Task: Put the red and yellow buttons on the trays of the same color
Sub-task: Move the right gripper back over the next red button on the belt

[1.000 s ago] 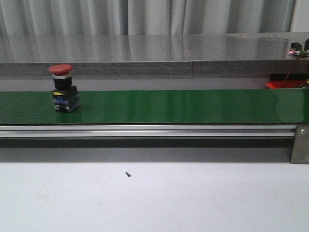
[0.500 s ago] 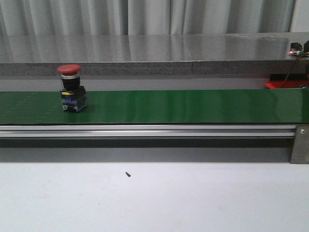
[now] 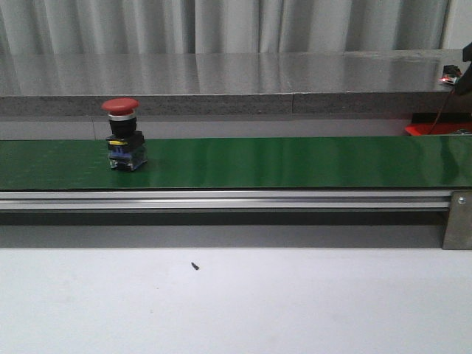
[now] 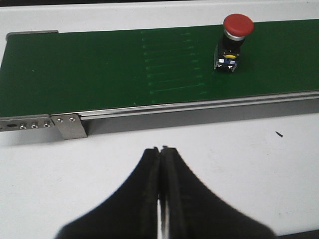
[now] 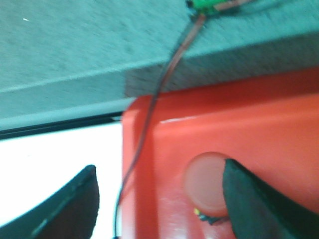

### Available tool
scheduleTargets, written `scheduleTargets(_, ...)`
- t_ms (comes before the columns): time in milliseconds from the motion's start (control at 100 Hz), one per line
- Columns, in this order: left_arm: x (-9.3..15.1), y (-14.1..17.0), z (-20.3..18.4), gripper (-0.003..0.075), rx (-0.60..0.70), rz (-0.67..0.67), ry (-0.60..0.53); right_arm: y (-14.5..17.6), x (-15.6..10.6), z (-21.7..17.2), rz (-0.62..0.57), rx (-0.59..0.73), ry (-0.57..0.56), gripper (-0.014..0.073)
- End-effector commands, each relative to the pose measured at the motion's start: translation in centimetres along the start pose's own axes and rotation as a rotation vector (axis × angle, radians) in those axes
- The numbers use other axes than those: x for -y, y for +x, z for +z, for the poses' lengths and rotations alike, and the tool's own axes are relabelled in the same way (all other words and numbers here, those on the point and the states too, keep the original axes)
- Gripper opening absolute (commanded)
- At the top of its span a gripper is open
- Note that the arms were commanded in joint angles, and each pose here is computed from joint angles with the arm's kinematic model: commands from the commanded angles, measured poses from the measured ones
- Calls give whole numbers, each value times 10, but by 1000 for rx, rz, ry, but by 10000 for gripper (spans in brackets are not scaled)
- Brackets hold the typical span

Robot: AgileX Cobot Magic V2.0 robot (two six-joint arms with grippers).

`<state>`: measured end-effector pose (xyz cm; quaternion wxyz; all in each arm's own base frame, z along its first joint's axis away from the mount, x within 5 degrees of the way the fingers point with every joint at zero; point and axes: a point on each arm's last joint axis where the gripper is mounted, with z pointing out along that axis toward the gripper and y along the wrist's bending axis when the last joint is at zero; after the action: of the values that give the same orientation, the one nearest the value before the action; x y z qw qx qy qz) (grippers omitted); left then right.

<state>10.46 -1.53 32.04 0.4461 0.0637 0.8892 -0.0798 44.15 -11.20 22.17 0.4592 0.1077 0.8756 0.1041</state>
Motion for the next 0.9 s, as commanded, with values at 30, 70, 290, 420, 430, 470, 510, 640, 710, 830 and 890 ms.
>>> scheduleTargets(30, 1, -13, -4, -20, 91, -14, 1, -39, -25, -42, -64, 106, -73, 526)
scheduleTargets(70, 1, -13, -4, -20, 91, -14, 1, -40, -30, -47, -74, 100, -102, 526)
scheduleTargets(290, 1, -13, -4, -20, 91, -14, 1, -34, -69, -61, -195, 8, -324, 526)
scheduleTargets(420, 1, -13, -4, -20, 91, -14, 1, -22, -95, -62, -295, -61, -473, 526)
scheduleTargets(430, 1, -13, -4, -20, 91, -14, 1, -21, -99, -62, -309, -68, -492, 526)
scheduleTargets(470, 1, -13, -4, -20, 91, -14, 1, -17, -108, -62, -340, -83, -530, 526)
scheduleTargets(510, 1, -13, -4, -20, 91, -14, 1, -14, -116, -63, -375, -97, -571, 526)
scheduleTargets(640, 1, -13, -4, -20, 91, -14, 1, -1, -150, -64, -501, -127, -700, 526)
scheduleTargets(710, 1, -13, -4, -20, 91, -14, 1, 6, -167, -65, -554, -135, -752, 526)
scheduleTargets(830, 1, -13, -4, -20, 91, -14, 1, 18, -195, -67, -647, -141, -837, 526)
scheduleTargets(890, 1, -13, -4, -20, 91, -14, 1, 22, -205, -68, -679, -140, -863, 526)
